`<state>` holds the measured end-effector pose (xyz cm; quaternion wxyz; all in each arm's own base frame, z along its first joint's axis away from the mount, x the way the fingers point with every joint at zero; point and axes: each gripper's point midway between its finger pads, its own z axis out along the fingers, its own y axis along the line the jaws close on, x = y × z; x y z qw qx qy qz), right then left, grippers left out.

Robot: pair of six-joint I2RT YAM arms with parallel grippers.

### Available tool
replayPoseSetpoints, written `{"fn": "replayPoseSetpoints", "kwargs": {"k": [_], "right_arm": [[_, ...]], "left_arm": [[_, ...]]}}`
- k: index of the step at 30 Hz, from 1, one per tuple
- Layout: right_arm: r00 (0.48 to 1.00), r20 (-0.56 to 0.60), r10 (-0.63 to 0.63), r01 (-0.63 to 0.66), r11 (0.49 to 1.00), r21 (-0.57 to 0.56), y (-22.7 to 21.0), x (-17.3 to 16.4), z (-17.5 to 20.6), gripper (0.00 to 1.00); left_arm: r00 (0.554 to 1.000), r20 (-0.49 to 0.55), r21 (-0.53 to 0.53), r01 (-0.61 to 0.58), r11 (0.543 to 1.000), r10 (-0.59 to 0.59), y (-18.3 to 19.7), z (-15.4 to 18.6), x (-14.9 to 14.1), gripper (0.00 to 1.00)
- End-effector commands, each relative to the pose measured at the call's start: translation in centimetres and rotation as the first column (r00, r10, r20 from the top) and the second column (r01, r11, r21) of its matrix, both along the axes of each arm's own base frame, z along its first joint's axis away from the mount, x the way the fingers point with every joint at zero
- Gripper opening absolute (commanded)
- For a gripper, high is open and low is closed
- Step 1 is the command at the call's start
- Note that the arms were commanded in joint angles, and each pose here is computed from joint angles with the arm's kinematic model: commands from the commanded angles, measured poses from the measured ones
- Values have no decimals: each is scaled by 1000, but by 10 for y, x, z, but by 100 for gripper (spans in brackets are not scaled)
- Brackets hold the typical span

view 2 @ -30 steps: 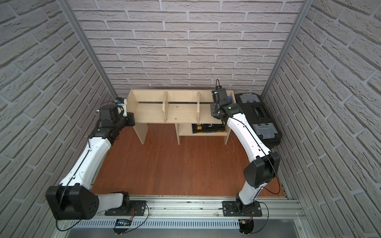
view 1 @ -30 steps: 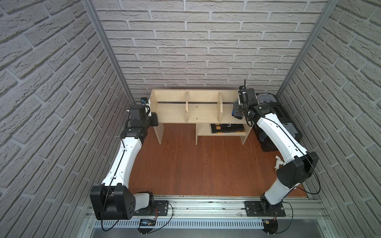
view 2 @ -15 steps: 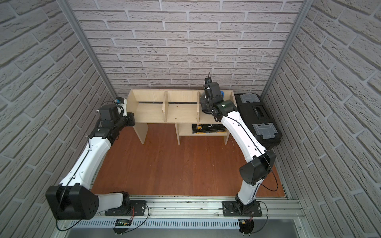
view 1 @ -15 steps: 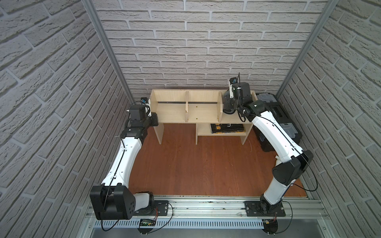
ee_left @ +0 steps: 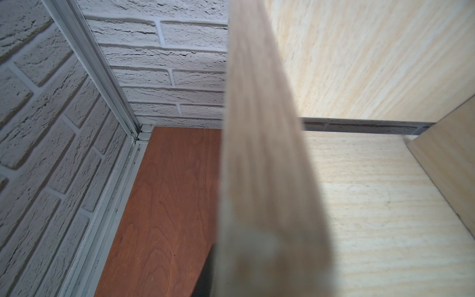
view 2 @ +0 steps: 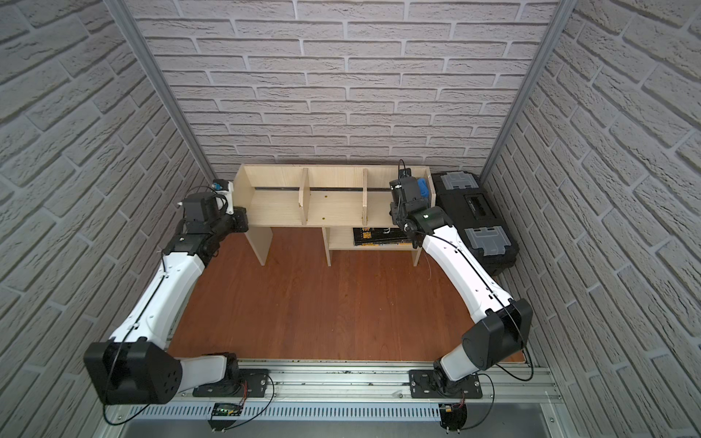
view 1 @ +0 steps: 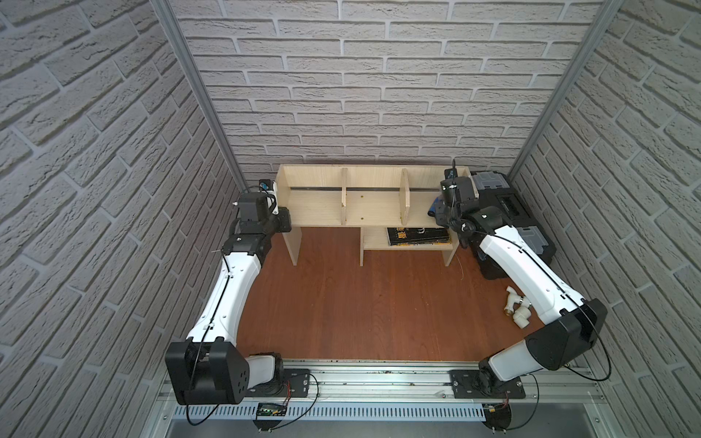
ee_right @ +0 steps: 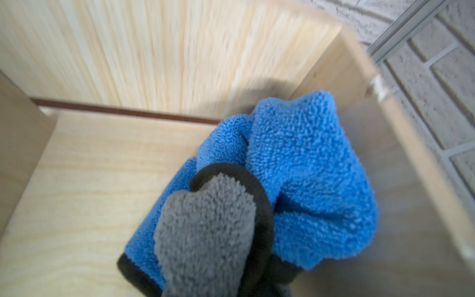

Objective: Wipe the bookshelf clean with a cloth
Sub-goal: Hold the shelf at the center of the board.

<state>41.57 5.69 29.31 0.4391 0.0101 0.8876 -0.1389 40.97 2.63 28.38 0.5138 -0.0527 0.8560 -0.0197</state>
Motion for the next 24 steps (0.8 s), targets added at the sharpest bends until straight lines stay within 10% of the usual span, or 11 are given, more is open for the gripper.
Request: {"fn": "replayPoseSetpoints", "kwargs": {"k": [1,11,24], "right_arm": [[1000,5,16,-16,991,134,15,-16,-15,3],[960,-42,276,-238,886,398,97,-15,-28,3],[997,-7,-73,73,997,9,-9,-15,-10,3]], "left_arm": [[999,48,-69,-8,998,12,-1,12,7,0],[999,51,-72,-3,997,6,-2,13,7,0],[999,46,-84,8,996,-4,-5,10,10,0]]}}
